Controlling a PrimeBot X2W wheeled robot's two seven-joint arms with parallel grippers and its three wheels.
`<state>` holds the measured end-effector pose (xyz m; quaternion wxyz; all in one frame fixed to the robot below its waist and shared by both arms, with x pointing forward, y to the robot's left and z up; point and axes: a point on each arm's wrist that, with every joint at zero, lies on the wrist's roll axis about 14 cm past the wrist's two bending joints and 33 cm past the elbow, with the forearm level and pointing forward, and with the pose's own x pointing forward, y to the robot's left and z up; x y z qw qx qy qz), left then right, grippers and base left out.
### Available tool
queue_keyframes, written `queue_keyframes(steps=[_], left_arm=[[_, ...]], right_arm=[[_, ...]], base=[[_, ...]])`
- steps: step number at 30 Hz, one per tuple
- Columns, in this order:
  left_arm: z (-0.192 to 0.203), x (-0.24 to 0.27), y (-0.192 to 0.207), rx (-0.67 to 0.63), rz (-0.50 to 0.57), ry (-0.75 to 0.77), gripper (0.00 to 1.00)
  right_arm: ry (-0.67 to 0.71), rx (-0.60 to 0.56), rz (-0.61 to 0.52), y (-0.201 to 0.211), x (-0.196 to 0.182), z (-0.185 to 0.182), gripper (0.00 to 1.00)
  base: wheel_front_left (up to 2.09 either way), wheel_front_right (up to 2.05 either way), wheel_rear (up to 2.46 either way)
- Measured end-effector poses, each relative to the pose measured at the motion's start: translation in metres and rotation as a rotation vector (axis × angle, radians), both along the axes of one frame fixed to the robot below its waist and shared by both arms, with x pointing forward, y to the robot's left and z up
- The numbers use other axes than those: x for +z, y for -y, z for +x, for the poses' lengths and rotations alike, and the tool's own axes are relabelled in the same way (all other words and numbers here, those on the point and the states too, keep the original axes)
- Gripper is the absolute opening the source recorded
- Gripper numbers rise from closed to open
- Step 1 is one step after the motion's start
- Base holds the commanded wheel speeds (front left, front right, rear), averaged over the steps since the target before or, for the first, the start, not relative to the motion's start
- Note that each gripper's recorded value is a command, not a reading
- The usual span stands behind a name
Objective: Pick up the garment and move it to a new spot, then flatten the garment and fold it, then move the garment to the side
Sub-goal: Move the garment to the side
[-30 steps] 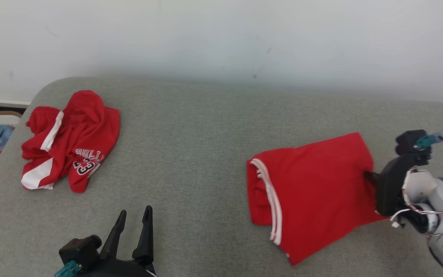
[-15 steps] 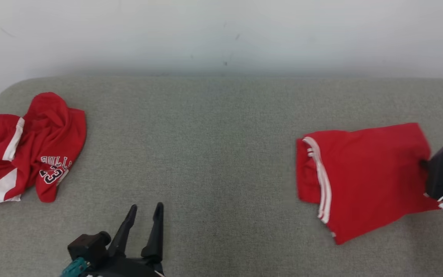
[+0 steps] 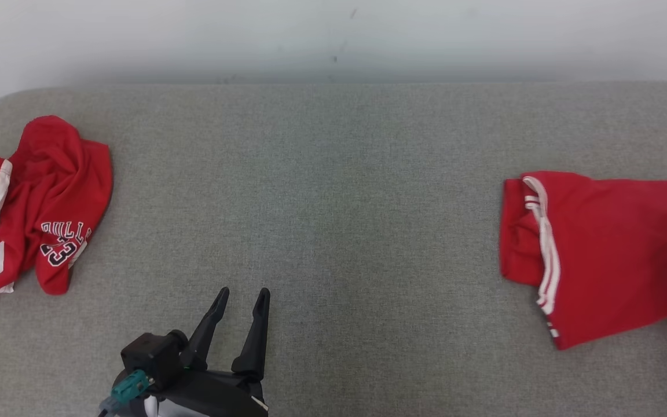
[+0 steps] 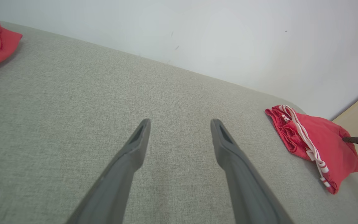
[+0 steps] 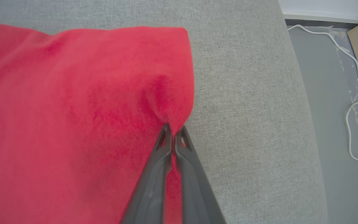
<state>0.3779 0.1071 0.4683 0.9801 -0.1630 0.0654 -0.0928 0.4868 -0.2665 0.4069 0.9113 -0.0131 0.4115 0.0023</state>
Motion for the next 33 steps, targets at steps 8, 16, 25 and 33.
queue_keyframes(steps=[8,16,25,33], left_arm=[[0.002,-0.004,-0.003,0.005,0.005,-0.015,1.00],[0.005,-0.008,-0.007,0.014,0.010,-0.029,1.00],[0.004,-0.010,-0.013,0.030,0.021,-0.036,1.00],[0.002,-0.001,-0.020,0.043,0.027,-0.007,1.00]], right_arm=[[-0.009,-0.021,-0.104,0.027,-0.002,0.008,0.00],[-0.055,-0.003,-0.189,0.034,-0.020,0.005,0.87],[-0.017,0.007,-0.246,0.037,0.001,0.015,1.00],[0.225,0.059,-0.105,0.001,0.049,0.033,1.00]], base=[[0.00,0.00,0.00],[0.00,0.00,0.00],[0.00,0.00,0.00],[0.00,0.00,0.00]])
